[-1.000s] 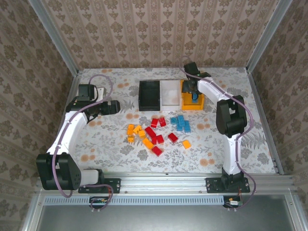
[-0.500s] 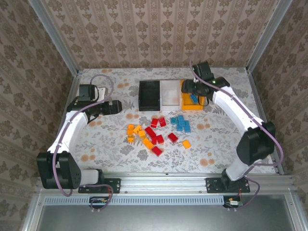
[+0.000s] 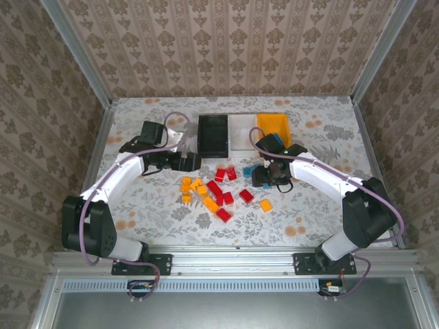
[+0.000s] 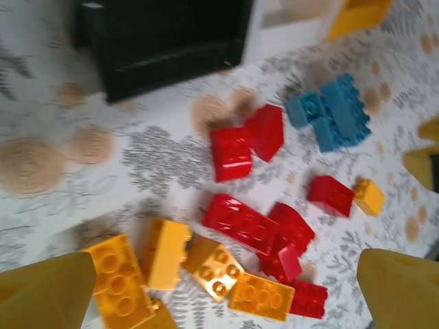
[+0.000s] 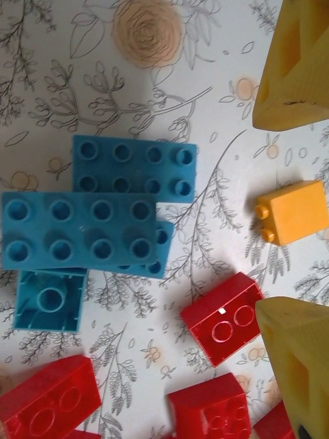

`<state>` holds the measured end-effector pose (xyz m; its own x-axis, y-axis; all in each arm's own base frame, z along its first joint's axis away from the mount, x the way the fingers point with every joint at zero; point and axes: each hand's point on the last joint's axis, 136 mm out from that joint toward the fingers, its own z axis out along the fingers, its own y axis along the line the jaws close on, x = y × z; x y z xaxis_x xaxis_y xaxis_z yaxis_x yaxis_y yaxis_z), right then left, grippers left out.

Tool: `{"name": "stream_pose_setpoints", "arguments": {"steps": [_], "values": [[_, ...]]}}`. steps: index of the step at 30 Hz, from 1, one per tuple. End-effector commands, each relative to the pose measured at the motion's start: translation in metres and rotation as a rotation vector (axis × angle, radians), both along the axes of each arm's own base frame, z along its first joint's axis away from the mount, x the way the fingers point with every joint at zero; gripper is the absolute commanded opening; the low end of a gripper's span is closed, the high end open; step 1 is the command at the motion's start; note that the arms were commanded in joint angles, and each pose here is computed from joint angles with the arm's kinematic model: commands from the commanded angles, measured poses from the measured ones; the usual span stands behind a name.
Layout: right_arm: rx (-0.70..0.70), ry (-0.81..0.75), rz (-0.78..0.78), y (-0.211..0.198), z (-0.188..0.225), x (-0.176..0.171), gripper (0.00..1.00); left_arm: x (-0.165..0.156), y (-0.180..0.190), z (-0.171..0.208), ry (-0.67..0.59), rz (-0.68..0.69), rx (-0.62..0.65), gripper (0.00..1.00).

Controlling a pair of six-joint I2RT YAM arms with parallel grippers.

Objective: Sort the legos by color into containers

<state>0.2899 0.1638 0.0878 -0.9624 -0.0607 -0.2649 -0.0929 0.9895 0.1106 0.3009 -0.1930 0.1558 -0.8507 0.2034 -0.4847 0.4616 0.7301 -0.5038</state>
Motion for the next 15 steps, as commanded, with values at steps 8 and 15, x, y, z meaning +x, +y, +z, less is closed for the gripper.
{"name": "stream_pose_setpoints", "arguments": {"steps": [8, 15], "values": [[-0.018, -0.009, 0.001, 0.012, -0.020, 0.050, 0.64, -0.010, -0.014, 0.005, -0.016, -0.095, -0.016, 1.00], [-0.029, 0.019, -0.024, 0.009, -0.035, 0.067, 0.58, -0.010, -0.014, 0.006, -0.016, -0.092, -0.015, 1.00]]}}
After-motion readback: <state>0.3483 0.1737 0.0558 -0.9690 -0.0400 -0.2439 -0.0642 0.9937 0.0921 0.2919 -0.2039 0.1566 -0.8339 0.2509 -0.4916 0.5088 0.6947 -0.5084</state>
